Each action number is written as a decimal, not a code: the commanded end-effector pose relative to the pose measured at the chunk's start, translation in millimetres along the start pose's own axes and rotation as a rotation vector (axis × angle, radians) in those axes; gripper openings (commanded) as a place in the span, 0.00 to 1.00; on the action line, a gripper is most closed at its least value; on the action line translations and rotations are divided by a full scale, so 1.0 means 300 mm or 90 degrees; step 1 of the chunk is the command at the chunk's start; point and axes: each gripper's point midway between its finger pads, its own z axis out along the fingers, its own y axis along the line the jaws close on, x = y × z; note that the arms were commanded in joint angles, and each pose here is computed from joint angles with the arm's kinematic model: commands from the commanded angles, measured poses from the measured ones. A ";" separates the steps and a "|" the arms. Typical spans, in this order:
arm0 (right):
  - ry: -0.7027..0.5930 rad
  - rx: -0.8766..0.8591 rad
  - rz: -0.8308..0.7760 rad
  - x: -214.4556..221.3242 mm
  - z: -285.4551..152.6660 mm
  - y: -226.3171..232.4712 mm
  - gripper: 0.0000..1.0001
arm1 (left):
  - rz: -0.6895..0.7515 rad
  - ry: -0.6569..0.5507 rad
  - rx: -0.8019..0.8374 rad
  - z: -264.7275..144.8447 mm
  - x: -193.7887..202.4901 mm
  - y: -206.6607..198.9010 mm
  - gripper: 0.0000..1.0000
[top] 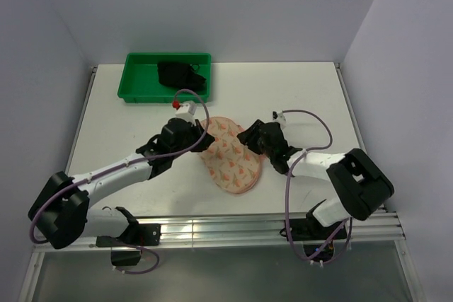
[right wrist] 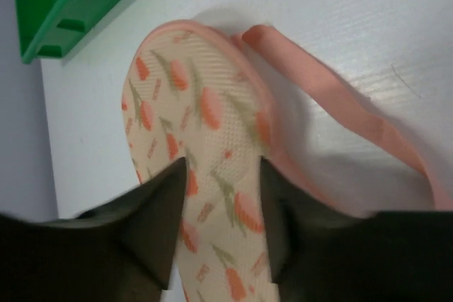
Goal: Place the bra in the laundry bag and zip it closed
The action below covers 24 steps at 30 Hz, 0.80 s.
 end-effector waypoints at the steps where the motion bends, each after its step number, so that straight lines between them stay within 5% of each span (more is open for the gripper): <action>1: -0.019 -0.019 -0.015 -0.029 -0.062 0.024 0.57 | 0.035 -0.006 0.021 0.050 -0.019 -0.095 0.03; 5: -0.046 0.003 -0.075 -0.113 -0.146 -0.034 0.61 | 0.064 0.022 0.003 0.118 0.031 -0.136 0.24; 9: -0.071 0.022 -0.073 -0.199 -0.220 -0.131 0.16 | 0.093 0.040 -0.018 0.200 0.070 -0.176 0.39; 12: -0.092 0.023 -0.071 -0.216 -0.273 -0.167 0.00 | 0.137 0.041 -0.067 0.276 0.091 -0.188 0.43; 24: -0.074 -0.006 -0.042 -0.182 -0.320 -0.231 0.06 | 0.222 0.093 -0.187 0.409 0.244 -0.126 0.44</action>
